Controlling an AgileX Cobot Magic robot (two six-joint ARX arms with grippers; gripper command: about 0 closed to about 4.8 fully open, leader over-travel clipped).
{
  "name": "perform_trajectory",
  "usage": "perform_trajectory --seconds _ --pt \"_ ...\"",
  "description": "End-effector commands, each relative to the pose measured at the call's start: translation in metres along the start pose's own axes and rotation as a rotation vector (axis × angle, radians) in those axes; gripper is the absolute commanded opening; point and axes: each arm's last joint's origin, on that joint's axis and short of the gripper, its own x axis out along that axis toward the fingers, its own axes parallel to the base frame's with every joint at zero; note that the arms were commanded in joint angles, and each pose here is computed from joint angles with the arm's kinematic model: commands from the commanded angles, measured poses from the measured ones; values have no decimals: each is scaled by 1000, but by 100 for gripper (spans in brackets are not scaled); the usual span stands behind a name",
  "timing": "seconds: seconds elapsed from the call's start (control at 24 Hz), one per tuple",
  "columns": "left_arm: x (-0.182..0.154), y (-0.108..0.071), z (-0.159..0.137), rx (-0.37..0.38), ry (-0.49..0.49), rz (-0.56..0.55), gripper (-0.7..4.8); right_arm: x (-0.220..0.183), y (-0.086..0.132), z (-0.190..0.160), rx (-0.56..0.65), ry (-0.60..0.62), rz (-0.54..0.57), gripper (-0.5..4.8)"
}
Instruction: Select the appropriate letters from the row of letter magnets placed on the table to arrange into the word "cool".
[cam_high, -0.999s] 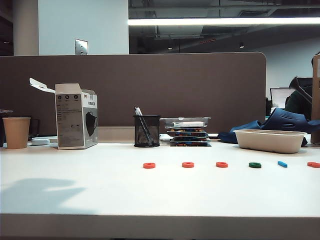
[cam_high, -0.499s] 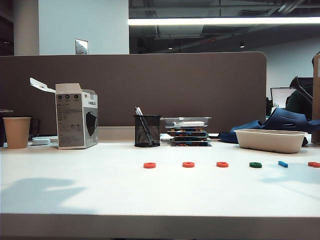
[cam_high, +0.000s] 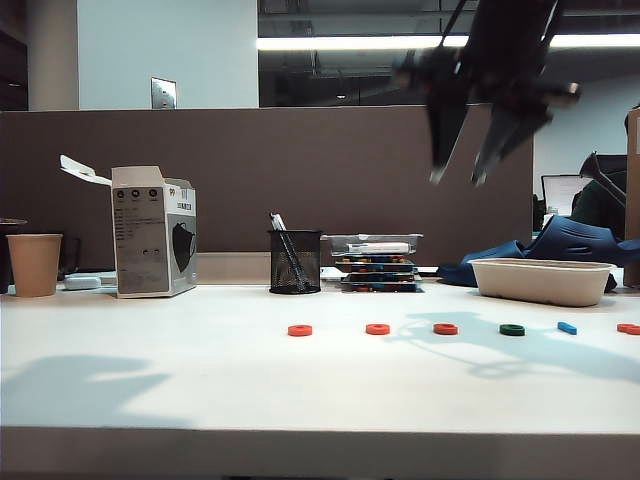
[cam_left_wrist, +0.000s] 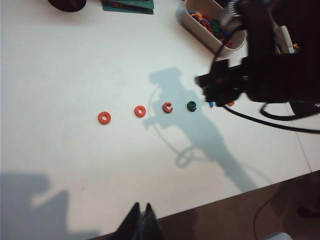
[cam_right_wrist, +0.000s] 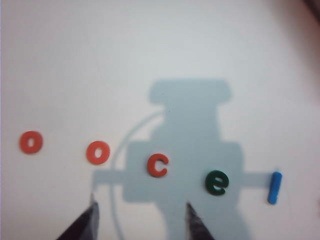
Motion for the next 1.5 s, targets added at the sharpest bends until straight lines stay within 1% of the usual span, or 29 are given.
perform_trajectory --seconds 0.04,0.17,0.29,0.37,0.54,0.79,1.29,1.37,1.5 --pt "-2 0 1 2 -17 -2 -4 21 7 6 1 53 -17 220" --pt "-2 0 1 2 -15 -4 -4 53 10 8 38 141 -38 220" --pt "-2 0 1 2 -16 -2 -4 75 11 5 37 211 -54 220" --pt "-2 0 1 2 -16 -3 -4 89 11 0 34 250 -65 220" --pt "-2 0 1 2 -16 -3 -4 103 11 -4 53 286 -78 220" --pt "-2 0 1 2 -16 -3 -4 115 10 -9 75 327 -80 220" --pt "-2 0 1 2 -16 -3 -4 129 11 -13 75 341 -86 220" --pt "-2 0 1 2 -16 -3 -4 129 11 -12 75 335 -86 210" --pt "-2 0 1 2 -16 -3 -4 130 11 -11 76 326 -83 210"
